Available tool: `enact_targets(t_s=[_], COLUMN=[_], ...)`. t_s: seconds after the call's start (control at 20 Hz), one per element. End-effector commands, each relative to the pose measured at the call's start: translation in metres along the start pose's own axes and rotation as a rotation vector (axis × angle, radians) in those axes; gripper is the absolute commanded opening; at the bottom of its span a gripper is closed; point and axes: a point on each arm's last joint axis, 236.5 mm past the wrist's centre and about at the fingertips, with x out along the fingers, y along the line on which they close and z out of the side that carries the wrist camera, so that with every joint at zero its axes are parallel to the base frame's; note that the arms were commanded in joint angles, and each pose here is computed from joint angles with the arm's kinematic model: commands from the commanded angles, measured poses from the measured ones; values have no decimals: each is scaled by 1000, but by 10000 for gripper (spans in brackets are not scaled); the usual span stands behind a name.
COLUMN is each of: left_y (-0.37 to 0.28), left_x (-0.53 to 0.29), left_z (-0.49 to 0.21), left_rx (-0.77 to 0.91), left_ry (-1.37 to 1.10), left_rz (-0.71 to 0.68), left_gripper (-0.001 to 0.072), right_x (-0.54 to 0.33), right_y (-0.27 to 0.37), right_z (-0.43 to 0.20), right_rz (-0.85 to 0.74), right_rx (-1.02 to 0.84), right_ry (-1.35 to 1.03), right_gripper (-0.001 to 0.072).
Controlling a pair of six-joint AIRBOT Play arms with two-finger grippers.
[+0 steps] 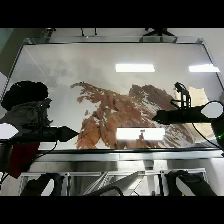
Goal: Fold the shirts.
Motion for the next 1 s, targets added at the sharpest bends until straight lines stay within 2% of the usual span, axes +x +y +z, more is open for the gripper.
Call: enact_targets(t_s=[0.0, 0.25, 0.45, 0.5, 0.55, 0.6, 0.8, 0.95], left_y=[0, 0, 28, 42, 57, 71, 138, 216], left_x=[0, -2, -57, -86, -117, -145, -238, -252], left_z=[0, 1, 51, 70, 91, 109, 173, 219], left_rx=[3, -11, -11, -17, -34, -71, -105, -183], left_ry=[0, -4, -172, -257, -347, -425, -604, -601], left_rz=[0, 7, 210, 297, 378, 431, 593, 610], left_gripper=[17, 17, 19, 109, 611, 667, 664, 664], right_x=[0, 0, 0, 0, 0, 1, 2, 2], right_y=[0, 0, 0, 0, 0, 0, -1, -1], right_z=[0, 0, 0, 0, 0, 0, 0, -1], right_rz=[0, 0, 0, 0, 0, 0, -1, -1], right_rx=[0, 0, 0, 0, 0, 1, 3, 5], right_ry=[1, 1, 1, 1, 1, 2, 5, 9], right_gripper=[18, 18, 18, 18, 18, 18, 18, 18])
